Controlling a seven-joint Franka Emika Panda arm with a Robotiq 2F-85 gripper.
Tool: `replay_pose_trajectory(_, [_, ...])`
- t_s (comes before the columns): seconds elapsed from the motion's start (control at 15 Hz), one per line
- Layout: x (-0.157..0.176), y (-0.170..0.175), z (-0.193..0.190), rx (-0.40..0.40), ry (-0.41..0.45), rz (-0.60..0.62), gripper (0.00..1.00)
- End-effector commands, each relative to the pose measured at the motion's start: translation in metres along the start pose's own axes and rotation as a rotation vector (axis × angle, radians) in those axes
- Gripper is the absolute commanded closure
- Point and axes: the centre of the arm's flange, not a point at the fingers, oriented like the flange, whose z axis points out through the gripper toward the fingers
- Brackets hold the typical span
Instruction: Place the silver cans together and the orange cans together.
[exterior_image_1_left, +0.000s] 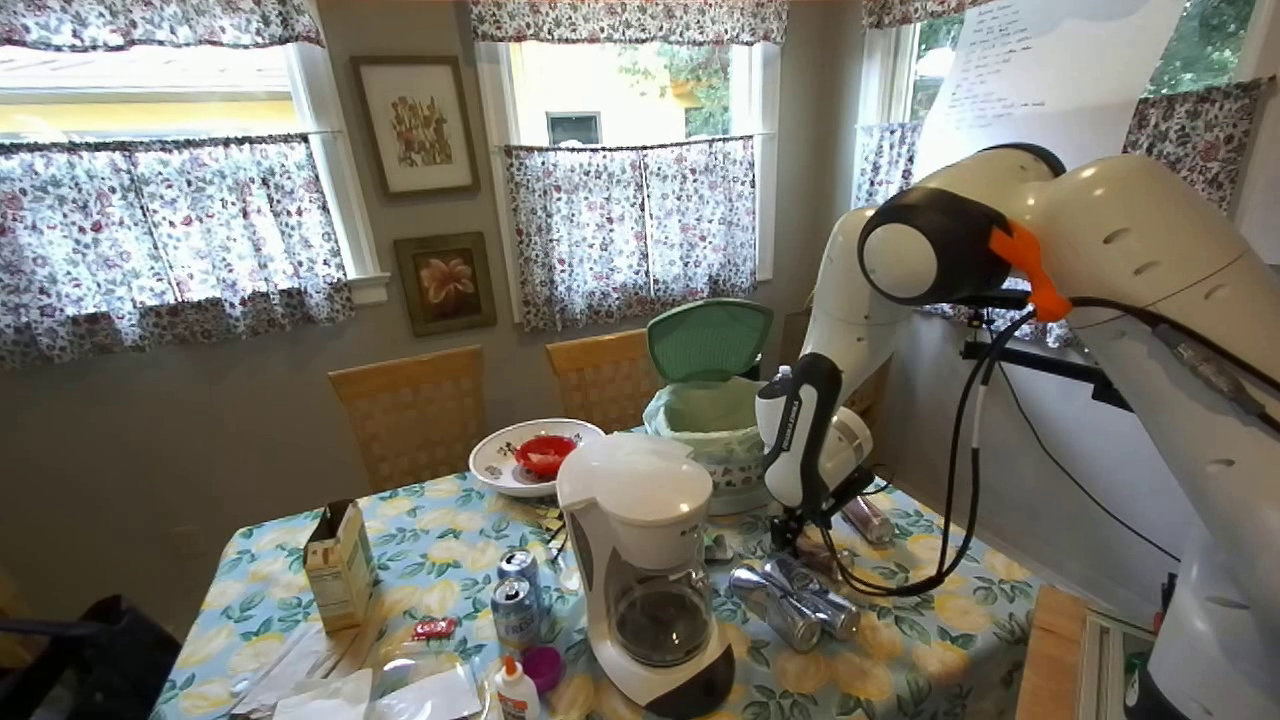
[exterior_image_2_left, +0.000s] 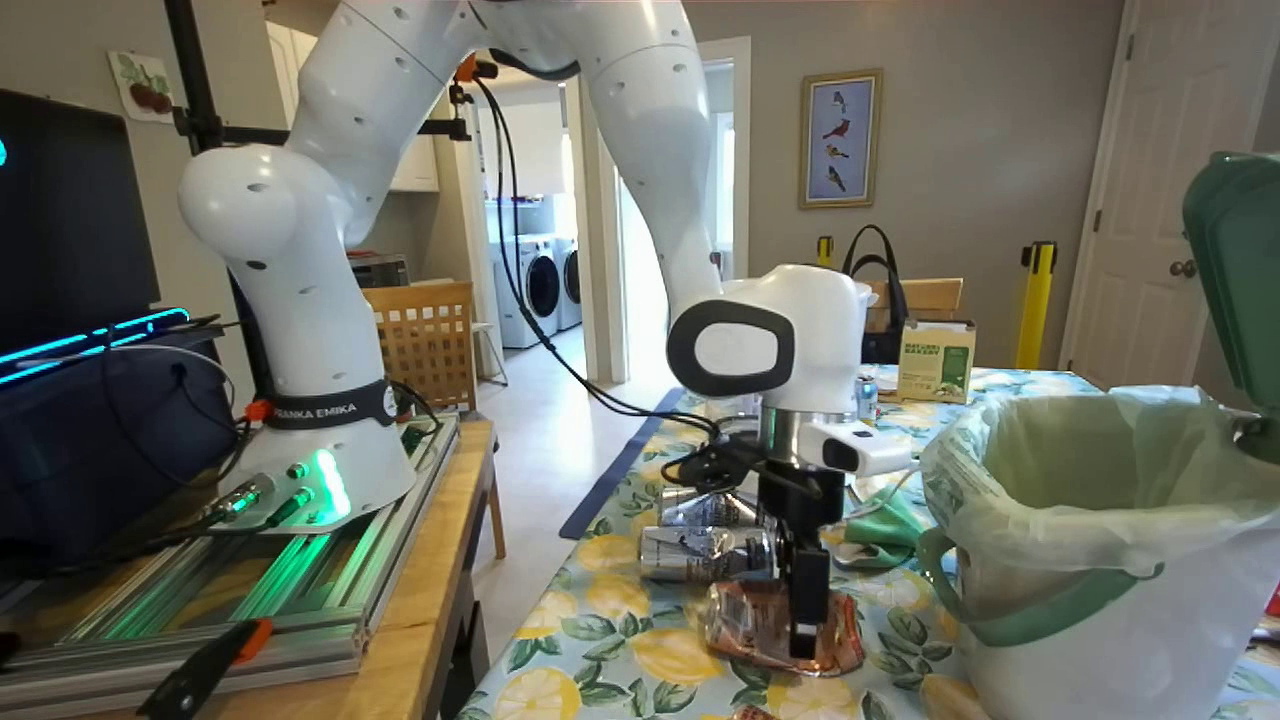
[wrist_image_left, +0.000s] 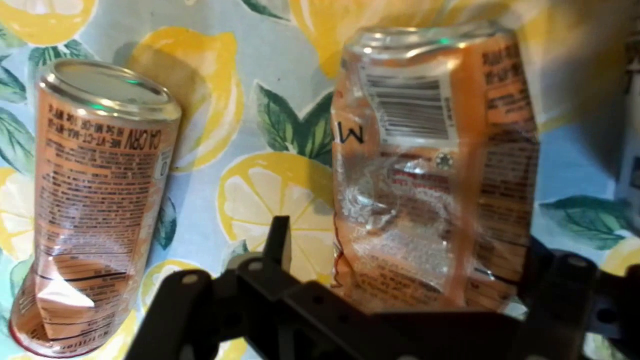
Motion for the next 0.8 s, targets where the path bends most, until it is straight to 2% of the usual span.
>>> replay_pose_trajectory(0.0, [0.001, 0.006, -0.003, -0.043, -0.009, 0.003, 0.28])
replay_pose_trajectory(0.13, [0.0, 0.01, -0.003, -0.054, -0.011, 0.01, 0.4])
replay_pose_trajectory(0.47, [-0.003, 0.022, -0.003, -0.076, -0.02, 0.024, 0.38])
replay_pose_trajectory(0.67, [-0.004, 0.033, -0.001, -0.092, -0.024, 0.041, 0.41])
replay_pose_trajectory(0.73, [-0.004, 0.037, -0.001, -0.095, -0.025, 0.048, 0.45])
